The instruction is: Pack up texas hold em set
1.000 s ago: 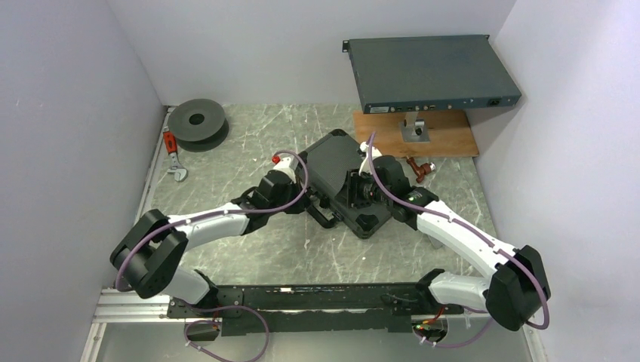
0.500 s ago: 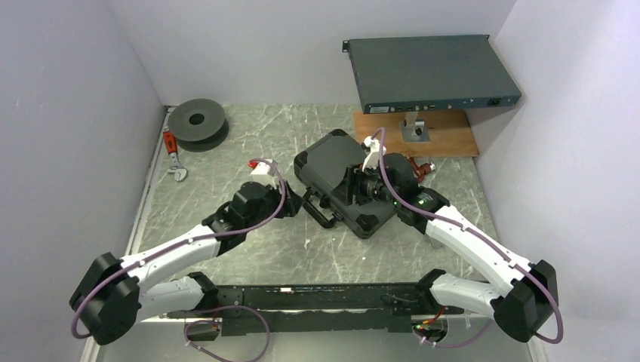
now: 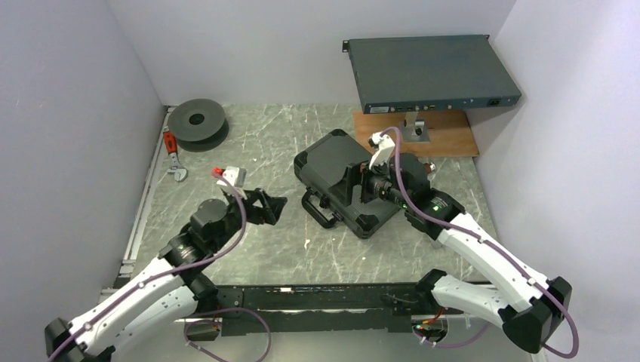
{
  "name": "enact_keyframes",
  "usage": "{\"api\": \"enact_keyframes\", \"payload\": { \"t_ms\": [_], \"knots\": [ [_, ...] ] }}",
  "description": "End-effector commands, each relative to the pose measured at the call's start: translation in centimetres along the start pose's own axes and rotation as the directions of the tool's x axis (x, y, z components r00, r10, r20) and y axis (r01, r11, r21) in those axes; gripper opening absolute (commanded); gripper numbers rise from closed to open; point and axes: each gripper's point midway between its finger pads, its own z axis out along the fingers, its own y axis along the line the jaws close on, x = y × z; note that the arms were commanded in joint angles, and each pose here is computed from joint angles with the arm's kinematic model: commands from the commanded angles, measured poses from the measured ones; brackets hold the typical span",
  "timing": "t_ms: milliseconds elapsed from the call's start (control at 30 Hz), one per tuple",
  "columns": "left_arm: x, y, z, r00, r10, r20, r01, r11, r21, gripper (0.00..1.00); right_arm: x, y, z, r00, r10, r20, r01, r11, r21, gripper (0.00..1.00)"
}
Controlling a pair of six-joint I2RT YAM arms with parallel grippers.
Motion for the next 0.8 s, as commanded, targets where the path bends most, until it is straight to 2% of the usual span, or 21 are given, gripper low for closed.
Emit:
{"api": "enact_keyframes", "payload": {
  "t_ms": [0, 200, 333, 600, 767],
  "knots": [
    [-4.2, 0.1, -3.0, 0.994, 0.074, 0.082, -0.071, 0.997, -0.04, 0.96, -4.2, 1.3, -2.4, 0.99, -0.053, 0.129, 0.054, 0.999, -0.002, 1.0],
    [-9.2, 0.6, -7.2, 0.985, 0.126, 0.116, -0.109, 0.983, -0.145, 1.0, -6.9, 2.0, -4.7, 0.971, -0.073, 0.226, 0.073, 0.997, 0.008, 1.0],
    [-12.7, 0.9, -9.6, 0.96, 0.241, 0.144, -0.208, 0.955, -0.209, 1.0, -8.9, 2.5, -6.7, 0.954, -0.089, 0.287, 0.087, 0.996, 0.02, 1.0],
    [-17.9, 3.0, -12.5, 0.864, 0.464, 0.196, -0.361, 0.842, -0.4, 1.0, -12.3, 3.3, -11.5, 0.896, -0.154, 0.417, 0.144, 0.988, 0.057, 1.0],
    [-19.2, 3.9, -13.1, 0.804, 0.544, 0.24, -0.393, 0.789, -0.471, 1.0, -13.9, 2.8, -14.3, 0.846, -0.188, 0.498, 0.148, 0.982, 0.12, 1.0]
  ]
}}
